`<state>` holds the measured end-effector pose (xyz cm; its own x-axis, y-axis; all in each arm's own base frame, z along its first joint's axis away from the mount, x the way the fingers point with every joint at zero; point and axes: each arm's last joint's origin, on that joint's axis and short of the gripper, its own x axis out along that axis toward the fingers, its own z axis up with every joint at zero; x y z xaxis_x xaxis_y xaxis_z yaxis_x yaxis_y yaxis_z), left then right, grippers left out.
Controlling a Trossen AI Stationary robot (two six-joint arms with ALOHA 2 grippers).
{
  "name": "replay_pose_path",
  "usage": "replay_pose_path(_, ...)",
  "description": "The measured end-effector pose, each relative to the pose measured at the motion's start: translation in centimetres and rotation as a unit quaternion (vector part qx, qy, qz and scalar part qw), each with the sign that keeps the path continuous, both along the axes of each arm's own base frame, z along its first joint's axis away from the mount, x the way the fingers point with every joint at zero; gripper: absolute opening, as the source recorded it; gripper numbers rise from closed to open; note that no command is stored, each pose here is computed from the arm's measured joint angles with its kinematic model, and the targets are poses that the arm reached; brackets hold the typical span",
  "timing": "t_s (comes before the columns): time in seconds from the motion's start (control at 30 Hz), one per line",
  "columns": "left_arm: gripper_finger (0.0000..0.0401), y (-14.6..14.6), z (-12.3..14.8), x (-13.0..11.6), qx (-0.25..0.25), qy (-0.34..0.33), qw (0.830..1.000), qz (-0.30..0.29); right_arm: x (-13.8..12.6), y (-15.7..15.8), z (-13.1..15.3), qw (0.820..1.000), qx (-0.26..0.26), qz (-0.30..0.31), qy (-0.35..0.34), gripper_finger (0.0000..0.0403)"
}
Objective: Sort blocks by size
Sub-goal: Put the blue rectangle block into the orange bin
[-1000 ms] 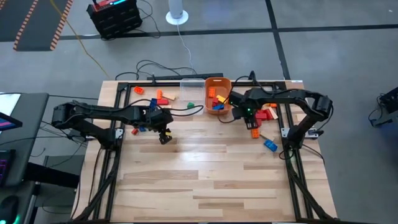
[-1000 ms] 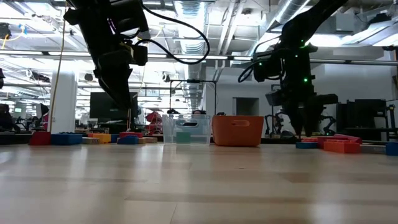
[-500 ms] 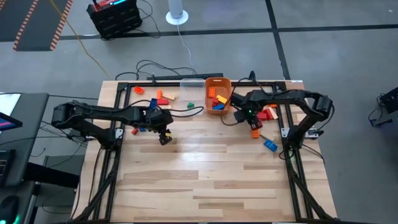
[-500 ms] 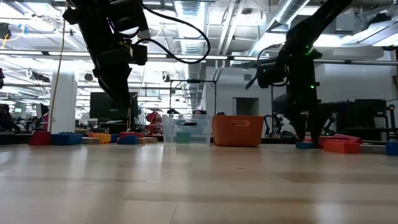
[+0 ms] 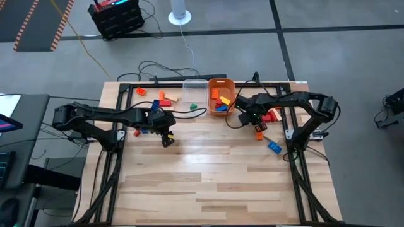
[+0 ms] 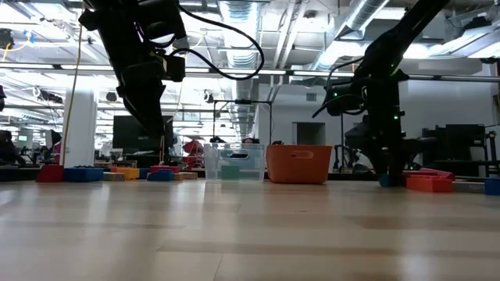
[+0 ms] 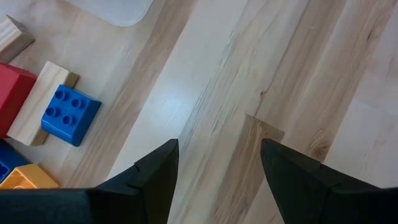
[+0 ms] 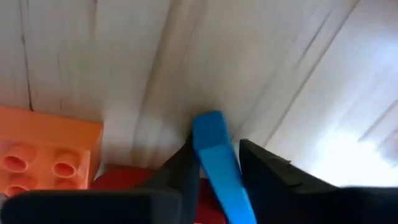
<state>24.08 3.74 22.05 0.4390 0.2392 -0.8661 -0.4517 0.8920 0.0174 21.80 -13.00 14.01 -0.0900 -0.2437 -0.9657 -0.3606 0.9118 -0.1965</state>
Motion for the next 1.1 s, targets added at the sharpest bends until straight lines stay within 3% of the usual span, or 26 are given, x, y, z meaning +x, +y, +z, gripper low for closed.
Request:
replay_pose_path(0.13, 0.0222, 0.0, 0.0, 0.0, 0.000, 0.000, 1.000, 0.000, 0.0, 0.0, 0.1, 1.000, 0.001, 0.000, 0.002, 0.0081)
replay_pose_path(0.27, 0.0222, 0.0, 0.0, 0.0, 0.000, 0.000, 1.000, 0.000, 0.2, 0.3, 1.0, 1.000, -0.002, -0.005, 0.027, 0.0081)
replay_pose_path(0.37, 0.0222, 0.0, 0.0, 0.0, 0.000, 0.000, 1.000, 0.000, 0.7, 0.1, 2.7, 0.999, -0.042, -0.018, 0.015, 0.0081)
replay_pose_path(0.53, 0.0222, 0.0, 0.0, 0.0, 0.000, 0.000, 1.000, 0.000, 2.1, -0.2, 6.6, 0.989, -0.107, -0.042, -0.089, 0.0081)
replay_pose_path(0.7, 0.0222, 0.0, 0.0, 0.0, 0.000, 0.000, 1.000, 0.000, 3.5, 0.2, 10.9, 0.951, -0.154, -0.074, -0.259, 0.0081)
replay_pose_path(0.8, 0.0222, 0.0, 0.0, 0.0, 0.000, -0.001, 1.000, 0.000, 4.3, 0.4, 12.8, 0.913, -0.126, -0.094, -0.377, 0.0086)
replay_pose_path(0.93, 0.0222, 0.0, 0.0, 0.0, 0.000, -0.001, 1.000, 0.001, 5.4, 0.1, 13.3, 0.867, -0.034, -0.144, -0.476, 0.0095)
replay_pose_path(1.0, 0.0222, 0.0, 0.0, 0.0, -0.001, -0.001, 1.000, 0.002, 6.0, -0.4, 12.4, 0.862, -0.003, -0.169, -0.478, 0.0096)
replay_pose_path(1.1, 0.0222, 0.0, 0.0, 0.0, -0.001, -0.001, 1.000, 0.003, 6.8, -1.2, 9.8, 0.874, 0.034, -0.200, -0.443, 0.0097)
